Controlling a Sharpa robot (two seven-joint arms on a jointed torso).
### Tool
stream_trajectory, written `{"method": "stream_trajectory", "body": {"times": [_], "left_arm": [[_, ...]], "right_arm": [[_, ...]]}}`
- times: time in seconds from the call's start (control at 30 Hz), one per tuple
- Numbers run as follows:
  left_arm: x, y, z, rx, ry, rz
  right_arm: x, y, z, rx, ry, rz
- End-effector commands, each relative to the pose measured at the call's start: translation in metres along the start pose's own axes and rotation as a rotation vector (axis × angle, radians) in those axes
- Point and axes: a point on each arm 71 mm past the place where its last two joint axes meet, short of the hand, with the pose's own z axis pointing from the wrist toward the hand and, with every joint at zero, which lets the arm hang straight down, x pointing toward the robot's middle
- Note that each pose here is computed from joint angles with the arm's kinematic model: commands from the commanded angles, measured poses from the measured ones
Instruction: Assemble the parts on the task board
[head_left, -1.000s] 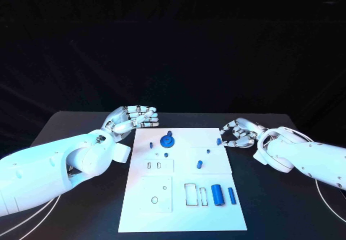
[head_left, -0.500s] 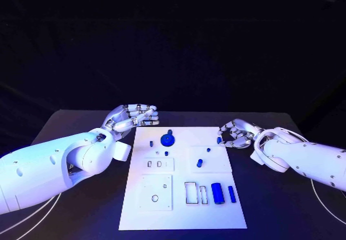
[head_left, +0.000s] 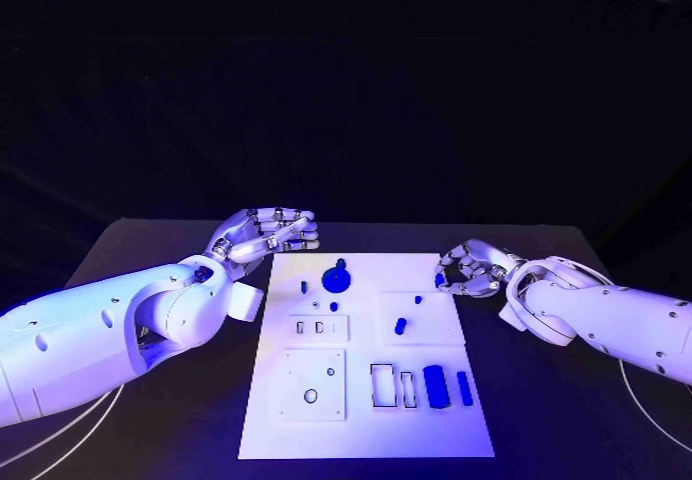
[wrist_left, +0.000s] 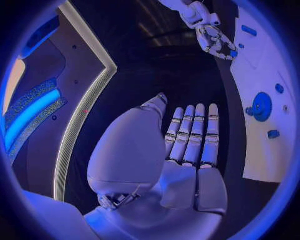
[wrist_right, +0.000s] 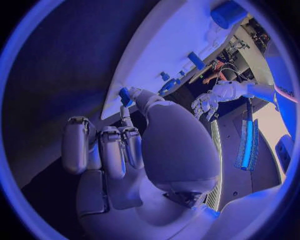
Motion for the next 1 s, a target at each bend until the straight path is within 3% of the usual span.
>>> {"method": "stream_trajectory", "body": {"times": [0.03,0.53,1.0], "left_arm": [[0.0024,-0.001,0.0006,0.01,0.019,-0.006],[0.0023,-0.0009,0.0006,0.008,0.021,-0.007],[0.002,-0.0009,0.0005,0.007,0.022,-0.007]], "right_arm": [[0.0023,-0.0001,0.0003,0.0,0.02,0.002],[0.0038,-0.0014,0.0014,0.013,0.022,0.002],[0.0042,0.0004,0.004,0.034,-0.011,0.005]]}}
